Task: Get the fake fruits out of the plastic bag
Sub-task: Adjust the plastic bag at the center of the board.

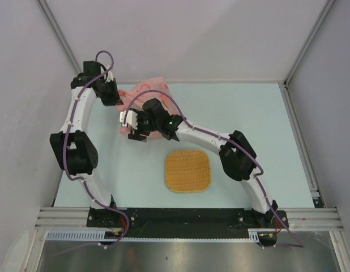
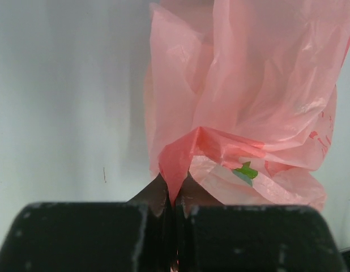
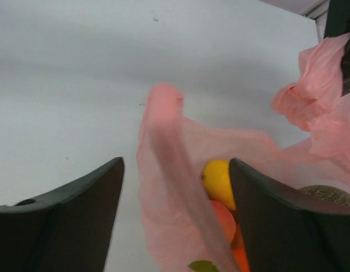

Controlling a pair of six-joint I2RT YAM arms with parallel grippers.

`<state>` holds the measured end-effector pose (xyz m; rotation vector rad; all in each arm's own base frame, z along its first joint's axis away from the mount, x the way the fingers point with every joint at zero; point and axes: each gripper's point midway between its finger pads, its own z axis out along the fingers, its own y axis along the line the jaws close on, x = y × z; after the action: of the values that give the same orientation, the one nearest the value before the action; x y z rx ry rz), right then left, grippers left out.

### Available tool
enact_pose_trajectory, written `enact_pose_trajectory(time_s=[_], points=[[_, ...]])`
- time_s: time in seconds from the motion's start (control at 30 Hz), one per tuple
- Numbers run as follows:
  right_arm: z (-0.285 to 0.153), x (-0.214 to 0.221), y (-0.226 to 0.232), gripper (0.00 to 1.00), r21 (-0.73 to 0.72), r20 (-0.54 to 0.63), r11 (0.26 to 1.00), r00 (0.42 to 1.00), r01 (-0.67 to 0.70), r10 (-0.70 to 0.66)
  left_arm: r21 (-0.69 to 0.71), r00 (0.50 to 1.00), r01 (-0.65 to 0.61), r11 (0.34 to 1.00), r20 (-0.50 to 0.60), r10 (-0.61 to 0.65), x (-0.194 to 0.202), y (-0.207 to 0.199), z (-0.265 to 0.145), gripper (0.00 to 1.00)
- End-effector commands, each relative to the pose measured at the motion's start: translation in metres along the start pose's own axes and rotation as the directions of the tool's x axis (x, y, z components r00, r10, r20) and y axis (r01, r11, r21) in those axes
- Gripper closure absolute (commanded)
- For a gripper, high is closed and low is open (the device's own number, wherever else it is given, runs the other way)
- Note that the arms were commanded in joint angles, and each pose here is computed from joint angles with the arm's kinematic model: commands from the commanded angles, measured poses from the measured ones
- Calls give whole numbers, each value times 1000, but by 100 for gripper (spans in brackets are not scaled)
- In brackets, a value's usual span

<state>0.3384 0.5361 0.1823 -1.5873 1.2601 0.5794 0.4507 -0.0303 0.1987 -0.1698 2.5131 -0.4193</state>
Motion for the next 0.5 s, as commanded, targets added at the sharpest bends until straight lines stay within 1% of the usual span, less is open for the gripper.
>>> enact_pose_trajectory(time_s=[0.0, 0.03, 0.1, 0.13, 0.17, 0.2, 0.23, 0.27, 0.3, 0.33, 0.37, 0.4, 0.43, 0.47], points=[[-1, -36, -29, 35, 125, 127, 992, 991, 26, -42, 48, 997, -15, 999, 70, 12, -10, -17, -23, 100], [-5, -40, -34, 54, 144, 135, 989, 990, 14, -34, 49, 998, -16, 999, 67, 13, -10, -17, -22, 100], [-19, -56, -48, 74, 182, 149, 983, 989, -7, -20, 62, 997, -36, 997, 72, 31, -12, -19, -23, 100], [-40, -76, -57, 91, 210, 175, 978, 984, 1, -39, 72, 996, -46, 996, 74, 41, -12, -22, -24, 100], [-50, -72, -61, 98, 216, 164, 976, 986, 3, -39, 101, 995, -77, 992, 73, 70, -12, -28, -25, 100], [-63, -75, -65, 100, 225, 163, 974, 986, 10, -48, 124, 994, -98, 987, 67, 90, -11, -33, -24, 100], [-94, -97, -76, 100, 264, 189, 963, 977, 44, -96, 158, 987, -157, 975, 70, 148, -10, -39, -24, 100], [-112, -83, -87, 100, 281, 155, 959, 984, 38, -85, 180, 981, -190, 965, 67, 181, -9, -44, -23, 100], [-125, -72, -88, 100, 284, 133, 958, 988, 31, -71, 194, 974, -225, 955, 52, 219, -4, -53, -23, 100], [-141, -68, -99, 100, 311, 125, 950, 990, 25, -67, 186, 962, -274, 943, 57, 268, -3, -52, -24, 100], [-175, -67, -121, 100, 373, 119, 928, 991, 18, -67, 180, 958, -286, 941, 68, 278, -3, -51, -26, 100], [-190, -57, -130, 100, 395, 98, 919, 994, 3, -46, 220, 960, -281, 934, 54, 276, 8, -54, -22, 100], [-204, -53, -139, 100, 421, 90, 907, 995, -6, -36, 251, 951, -309, 917, 87, 297, 12, -72, -34, 100], [-223, -55, -149, 100, 459, 91, 888, 995, -14, -31, 267, 948, -318, 910, 106, 300, 14, -76, -37, 100]])
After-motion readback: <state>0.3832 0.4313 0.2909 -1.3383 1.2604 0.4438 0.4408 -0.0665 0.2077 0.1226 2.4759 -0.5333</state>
